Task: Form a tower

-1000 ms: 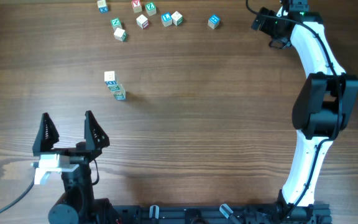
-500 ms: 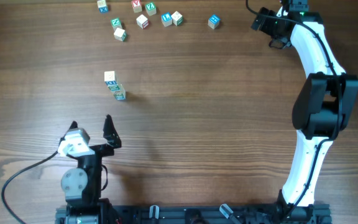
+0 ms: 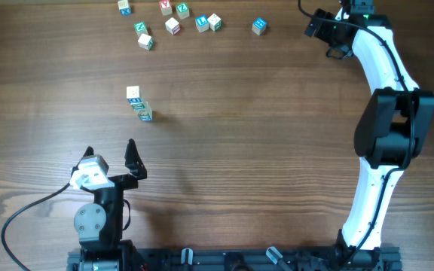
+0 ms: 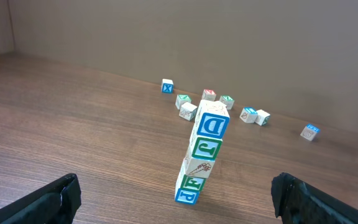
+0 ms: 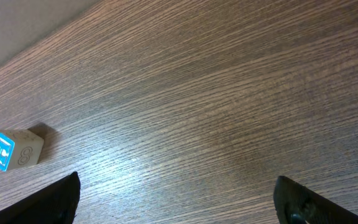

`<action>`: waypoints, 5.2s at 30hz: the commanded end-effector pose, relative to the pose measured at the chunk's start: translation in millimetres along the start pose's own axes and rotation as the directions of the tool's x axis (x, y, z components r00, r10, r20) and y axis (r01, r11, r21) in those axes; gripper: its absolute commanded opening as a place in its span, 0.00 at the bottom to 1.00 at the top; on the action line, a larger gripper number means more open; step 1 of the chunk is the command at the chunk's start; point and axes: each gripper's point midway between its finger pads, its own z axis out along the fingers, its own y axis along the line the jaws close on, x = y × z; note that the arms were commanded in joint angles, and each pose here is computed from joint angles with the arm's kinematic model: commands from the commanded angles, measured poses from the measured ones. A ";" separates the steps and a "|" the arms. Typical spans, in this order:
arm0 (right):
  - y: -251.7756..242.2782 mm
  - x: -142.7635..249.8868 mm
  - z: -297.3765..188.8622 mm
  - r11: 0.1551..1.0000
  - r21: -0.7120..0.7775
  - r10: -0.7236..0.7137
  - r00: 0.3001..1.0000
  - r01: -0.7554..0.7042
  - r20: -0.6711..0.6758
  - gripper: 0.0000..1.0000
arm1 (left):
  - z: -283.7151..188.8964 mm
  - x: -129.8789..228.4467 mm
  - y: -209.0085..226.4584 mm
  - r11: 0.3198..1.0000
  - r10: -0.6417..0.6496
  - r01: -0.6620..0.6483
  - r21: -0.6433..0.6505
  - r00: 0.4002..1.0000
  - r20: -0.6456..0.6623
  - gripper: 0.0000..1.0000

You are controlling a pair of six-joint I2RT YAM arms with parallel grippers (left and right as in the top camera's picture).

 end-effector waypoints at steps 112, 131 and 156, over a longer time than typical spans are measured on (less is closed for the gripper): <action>-29.3 159.9 -403.0 0.860 -0.335 0.222 0.310 0.384 0.924 1.00 | -0.6 -0.8 -0.4 1.000 -0.001 0.001 0.001 1.000 0.004 1.00; -44.5 188.4 -366.9 0.859 -0.335 0.224 0.304 0.387 0.926 1.00 | -0.6 -0.8 -0.4 1.000 -0.001 0.001 0.001 1.000 0.004 1.00; -72.6 221.7 -266.3 0.935 -0.284 0.084 0.644 0.214 0.761 1.00 | -0.6 -0.8 -0.4 1.000 -0.001 0.001 0.001 1.000 0.004 1.00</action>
